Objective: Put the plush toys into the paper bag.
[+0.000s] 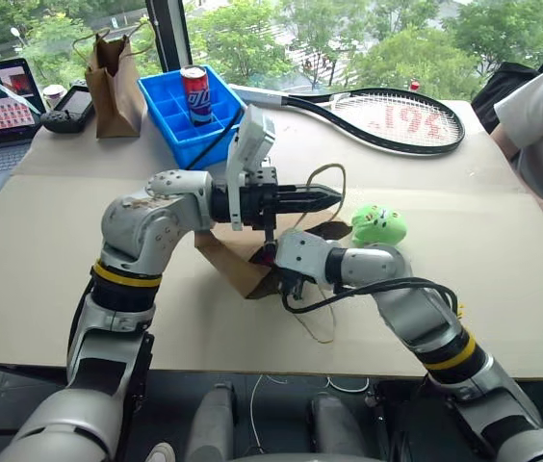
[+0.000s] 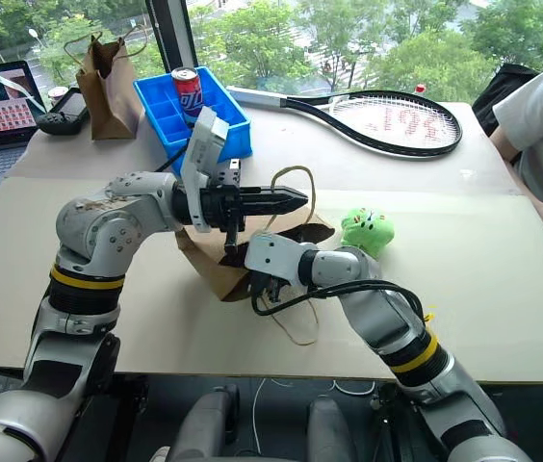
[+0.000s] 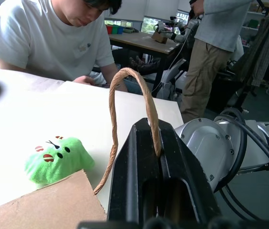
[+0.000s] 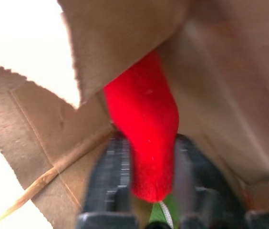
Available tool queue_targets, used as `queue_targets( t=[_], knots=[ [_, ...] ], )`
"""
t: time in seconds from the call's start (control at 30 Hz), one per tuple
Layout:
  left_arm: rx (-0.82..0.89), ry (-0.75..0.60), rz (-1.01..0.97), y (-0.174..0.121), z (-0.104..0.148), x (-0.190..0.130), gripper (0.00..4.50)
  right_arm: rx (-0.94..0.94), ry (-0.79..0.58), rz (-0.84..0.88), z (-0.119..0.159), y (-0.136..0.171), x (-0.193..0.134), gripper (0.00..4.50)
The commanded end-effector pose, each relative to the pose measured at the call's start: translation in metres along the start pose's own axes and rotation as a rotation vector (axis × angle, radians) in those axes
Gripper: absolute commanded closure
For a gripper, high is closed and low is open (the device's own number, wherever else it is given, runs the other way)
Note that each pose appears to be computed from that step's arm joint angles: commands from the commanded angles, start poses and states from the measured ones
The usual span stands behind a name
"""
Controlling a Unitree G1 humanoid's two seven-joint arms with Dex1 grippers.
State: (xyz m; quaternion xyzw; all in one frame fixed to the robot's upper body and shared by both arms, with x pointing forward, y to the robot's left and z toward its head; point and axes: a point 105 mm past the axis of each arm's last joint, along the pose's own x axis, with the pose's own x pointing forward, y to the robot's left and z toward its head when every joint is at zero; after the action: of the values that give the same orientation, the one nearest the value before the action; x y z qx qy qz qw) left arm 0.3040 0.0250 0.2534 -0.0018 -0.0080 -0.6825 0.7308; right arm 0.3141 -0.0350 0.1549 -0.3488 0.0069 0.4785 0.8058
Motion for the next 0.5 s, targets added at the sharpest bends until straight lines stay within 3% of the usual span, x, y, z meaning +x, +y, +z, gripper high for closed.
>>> queue_targets(
  t=[0.03, 0.13, 0.37, 0.5],
  knots=[
    [0.042, -0.024, 0.001, -0.006, 0.012, -0.005, 4.5, 0.077, -0.023, -0.068, 0.003, -0.013, -0.023, 1.67],
    [0.039, -0.01, 0.011, -0.004, 0.008, -0.008, 4.5, 0.139, 0.022, -0.079, -0.011, -0.018, -0.049, 0.66],
    [0.028, 0.005, 0.024, -0.002, 0.003, -0.011, 4.5, 0.36, 0.011, -0.119, -0.02, -0.036, -0.109, 0.66],
    [0.03, 0.003, 0.026, -0.002, 0.005, -0.011, 4.5, 0.438, 0.1, -0.359, -0.055, -0.08, -0.138, 0.66]
  ],
)
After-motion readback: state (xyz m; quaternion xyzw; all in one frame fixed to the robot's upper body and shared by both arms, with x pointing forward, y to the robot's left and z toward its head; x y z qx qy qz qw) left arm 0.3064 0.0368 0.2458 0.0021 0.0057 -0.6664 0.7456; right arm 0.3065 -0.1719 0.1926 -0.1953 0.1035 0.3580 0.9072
